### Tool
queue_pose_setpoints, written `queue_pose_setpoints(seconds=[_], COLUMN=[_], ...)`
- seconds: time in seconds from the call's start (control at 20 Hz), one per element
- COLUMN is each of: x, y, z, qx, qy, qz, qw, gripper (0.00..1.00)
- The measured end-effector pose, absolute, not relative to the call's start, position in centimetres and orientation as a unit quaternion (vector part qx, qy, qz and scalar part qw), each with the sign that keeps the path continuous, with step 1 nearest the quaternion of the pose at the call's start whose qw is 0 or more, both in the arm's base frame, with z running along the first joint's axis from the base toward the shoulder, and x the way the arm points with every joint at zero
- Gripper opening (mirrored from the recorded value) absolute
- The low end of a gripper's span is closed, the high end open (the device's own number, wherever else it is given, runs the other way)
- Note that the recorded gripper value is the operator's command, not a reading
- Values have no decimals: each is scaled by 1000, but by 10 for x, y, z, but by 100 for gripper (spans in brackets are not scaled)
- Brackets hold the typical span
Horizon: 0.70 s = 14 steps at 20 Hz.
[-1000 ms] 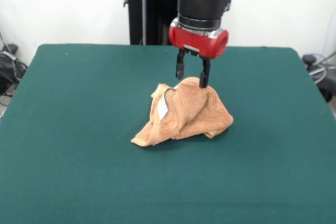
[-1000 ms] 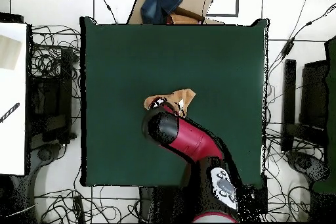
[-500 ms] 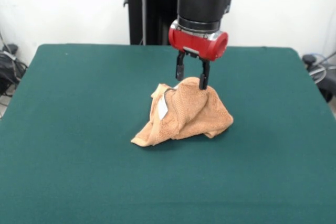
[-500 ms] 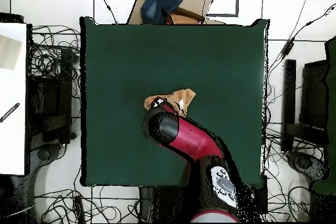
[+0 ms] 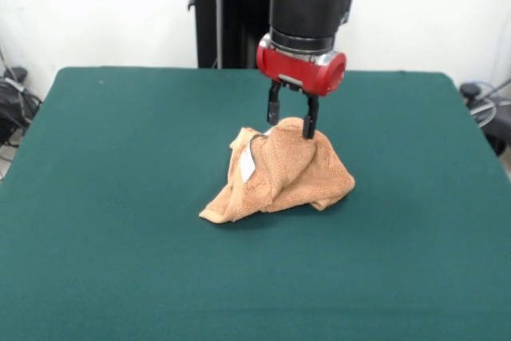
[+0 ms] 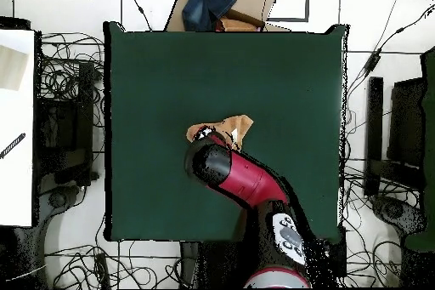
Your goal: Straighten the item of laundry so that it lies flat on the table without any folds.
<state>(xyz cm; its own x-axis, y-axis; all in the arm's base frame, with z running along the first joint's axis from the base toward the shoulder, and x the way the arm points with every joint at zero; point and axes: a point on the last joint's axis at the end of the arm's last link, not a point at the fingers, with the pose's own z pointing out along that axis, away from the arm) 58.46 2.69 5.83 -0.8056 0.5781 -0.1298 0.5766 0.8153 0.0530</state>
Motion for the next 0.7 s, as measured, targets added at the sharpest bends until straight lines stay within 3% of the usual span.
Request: queue_pose_setpoints(seconds=[0.7], x=[579], y=[27], z=[37], qx=[304], qy=[951], qz=[3], qw=[54], gripper=[100])
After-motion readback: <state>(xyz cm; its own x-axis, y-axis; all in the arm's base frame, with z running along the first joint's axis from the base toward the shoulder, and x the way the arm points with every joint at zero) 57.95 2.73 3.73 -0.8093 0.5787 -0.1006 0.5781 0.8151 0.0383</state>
